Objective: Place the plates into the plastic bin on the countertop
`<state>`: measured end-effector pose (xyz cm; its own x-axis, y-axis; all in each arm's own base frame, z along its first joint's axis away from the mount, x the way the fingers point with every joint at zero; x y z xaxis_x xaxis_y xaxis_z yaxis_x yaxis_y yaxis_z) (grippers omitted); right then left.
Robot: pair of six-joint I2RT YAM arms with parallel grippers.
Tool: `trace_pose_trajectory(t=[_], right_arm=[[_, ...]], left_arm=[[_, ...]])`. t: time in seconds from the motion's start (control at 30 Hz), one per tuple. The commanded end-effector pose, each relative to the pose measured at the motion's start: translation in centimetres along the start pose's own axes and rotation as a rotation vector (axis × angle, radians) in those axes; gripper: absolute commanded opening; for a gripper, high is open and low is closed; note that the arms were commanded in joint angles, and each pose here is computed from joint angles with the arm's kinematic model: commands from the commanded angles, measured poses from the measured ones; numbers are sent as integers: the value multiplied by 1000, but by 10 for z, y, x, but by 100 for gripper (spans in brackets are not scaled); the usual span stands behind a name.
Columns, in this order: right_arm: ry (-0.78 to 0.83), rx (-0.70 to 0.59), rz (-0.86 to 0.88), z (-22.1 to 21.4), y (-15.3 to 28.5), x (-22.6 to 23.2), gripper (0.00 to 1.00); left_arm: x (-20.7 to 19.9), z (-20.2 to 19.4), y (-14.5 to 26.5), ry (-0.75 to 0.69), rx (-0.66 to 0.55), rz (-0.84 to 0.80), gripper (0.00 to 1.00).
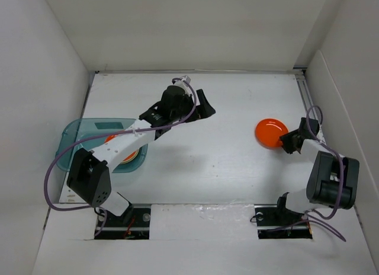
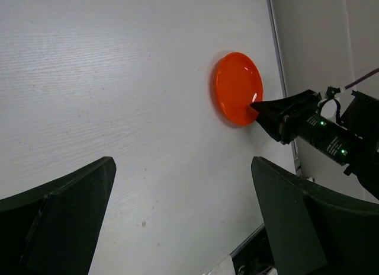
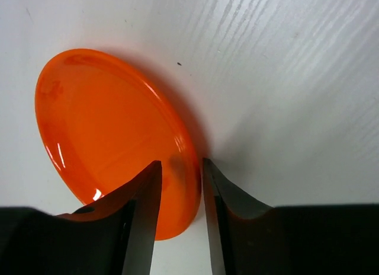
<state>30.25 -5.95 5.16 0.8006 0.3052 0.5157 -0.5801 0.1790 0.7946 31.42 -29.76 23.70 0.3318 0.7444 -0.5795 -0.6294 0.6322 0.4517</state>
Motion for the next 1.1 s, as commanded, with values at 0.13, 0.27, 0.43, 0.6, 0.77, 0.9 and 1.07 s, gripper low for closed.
trace_pose_trajectory(t=[0.13, 0.27, 0.43, 0.6, 0.77, 0.9, 1.07], right_arm=[[46, 115, -12, -7, -18, -2, 15], [87, 125, 45, -13, -9, 15, 0], [217, 91, 168, -47, 35, 64, 0], [341, 136, 324, -82, 87, 116, 0], [425, 285, 539, -126, 130, 147, 0], [478, 424, 724, -151, 155, 164, 0], [535, 521, 774, -172, 154, 167, 2]], left_arm=[[-23, 29, 18, -15, -99, -65, 100], [-28, 25, 11, -30, -59, -107, 100], [-26, 9, -15, -70, 50, -132, 100], [-18, -6, -33, -80, 123, -137, 100], [-2, -16, -46, -68, 153, -66, 100], [9, -22, -56, -62, 168, -21, 81], [12, -19, -58, -45, 149, 9, 0]])
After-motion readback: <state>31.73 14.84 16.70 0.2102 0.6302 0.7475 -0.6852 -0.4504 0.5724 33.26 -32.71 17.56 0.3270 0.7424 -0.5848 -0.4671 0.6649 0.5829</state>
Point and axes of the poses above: each gripper's point midway between its finger pads, its own y axis back along the fingers, its own x axis along the line the jaws close on, z = x × y, the point moved 3 cm from there along y, back along the fingers, and after that the axes turned 6 degrees about -y, right-handed, at the moved point
